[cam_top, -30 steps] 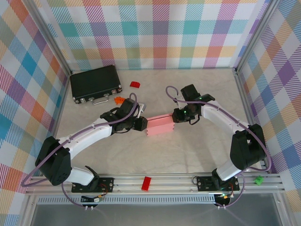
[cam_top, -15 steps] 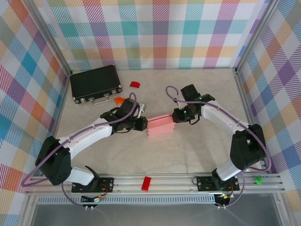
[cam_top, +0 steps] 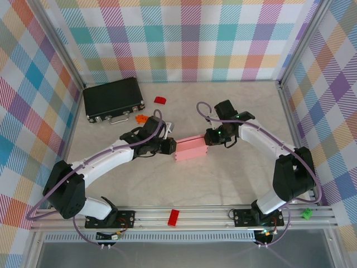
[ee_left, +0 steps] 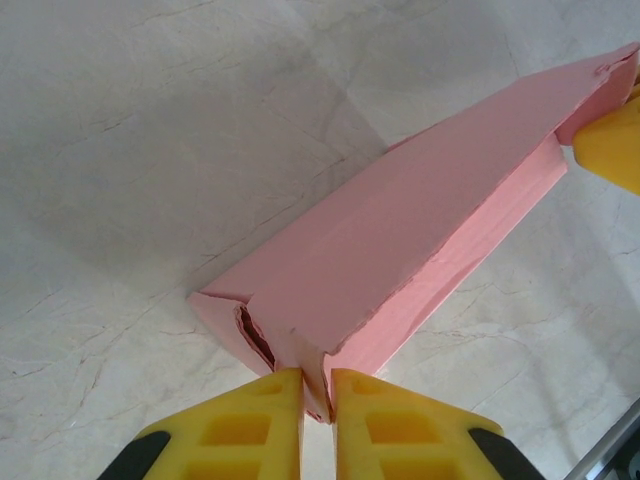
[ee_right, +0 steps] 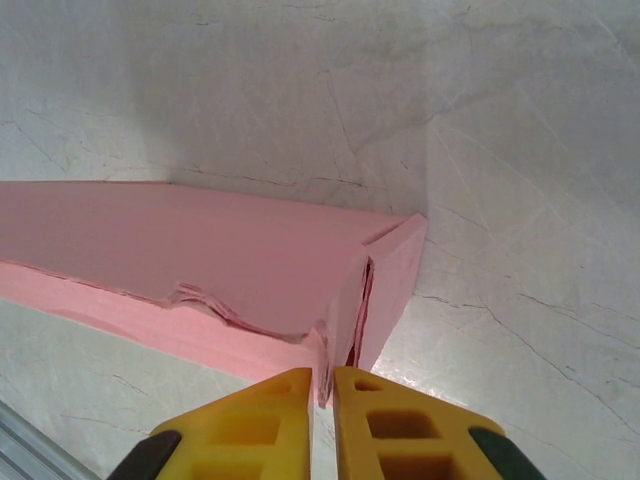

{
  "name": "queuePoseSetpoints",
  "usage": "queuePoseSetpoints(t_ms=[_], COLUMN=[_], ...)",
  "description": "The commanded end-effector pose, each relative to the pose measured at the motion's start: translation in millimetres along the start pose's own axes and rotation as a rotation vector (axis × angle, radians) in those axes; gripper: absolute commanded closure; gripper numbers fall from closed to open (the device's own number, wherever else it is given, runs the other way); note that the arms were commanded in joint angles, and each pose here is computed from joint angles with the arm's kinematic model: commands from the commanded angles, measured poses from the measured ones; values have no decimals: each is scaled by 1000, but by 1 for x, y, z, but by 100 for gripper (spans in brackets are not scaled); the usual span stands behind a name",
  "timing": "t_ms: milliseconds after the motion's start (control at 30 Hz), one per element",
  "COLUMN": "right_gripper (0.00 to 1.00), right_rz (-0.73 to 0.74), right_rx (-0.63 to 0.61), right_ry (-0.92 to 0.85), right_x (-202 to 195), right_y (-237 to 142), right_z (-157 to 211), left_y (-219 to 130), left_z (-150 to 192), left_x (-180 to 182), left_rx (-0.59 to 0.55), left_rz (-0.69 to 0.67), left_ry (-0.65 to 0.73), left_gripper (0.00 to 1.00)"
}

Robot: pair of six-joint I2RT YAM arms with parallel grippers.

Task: Fold the paper box

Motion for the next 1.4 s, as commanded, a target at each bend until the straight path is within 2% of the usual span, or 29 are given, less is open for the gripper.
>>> queuePoseSetpoints(t_ms=[0, 300, 667, 1033, 1200, 1367], right_gripper=[87, 90, 89, 76, 65, 59], right_rz=[-32, -37, -42, -43, -37, -30], right_rx=[-10, 8, 32, 8, -8, -35], right_ry=[-2, 2, 4, -21, -35, -43], right_x=[3, 3, 3, 6, 8, 9], right_y=[1, 4, 6, -2, -6, -12], right_z=[-4, 0, 7, 14, 18, 19], left_y=[2, 8, 15, 19, 20, 21], left_z=[-4, 3, 10, 16, 17, 18], left_x=[-4, 3, 0, -1, -1, 0], left_rx=[4, 41, 78, 80, 80, 82], left_rz=[21, -35, -98, -180, -185, -195], left_ry=[-10, 8, 68, 121, 126, 129], left_gripper=[87, 94, 95, 96, 96, 97])
Point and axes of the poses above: each hand's point on the last joint's axis, 136 mm out from that joint toward the fingers, its own y axis out along the fingers, its own x axis along the line the jaws close on, z = x × y, the point moved 10 cm from there along -y, back along the fingers, and after that the axes turned 14 degrees about -y, right-handed, at the moved point
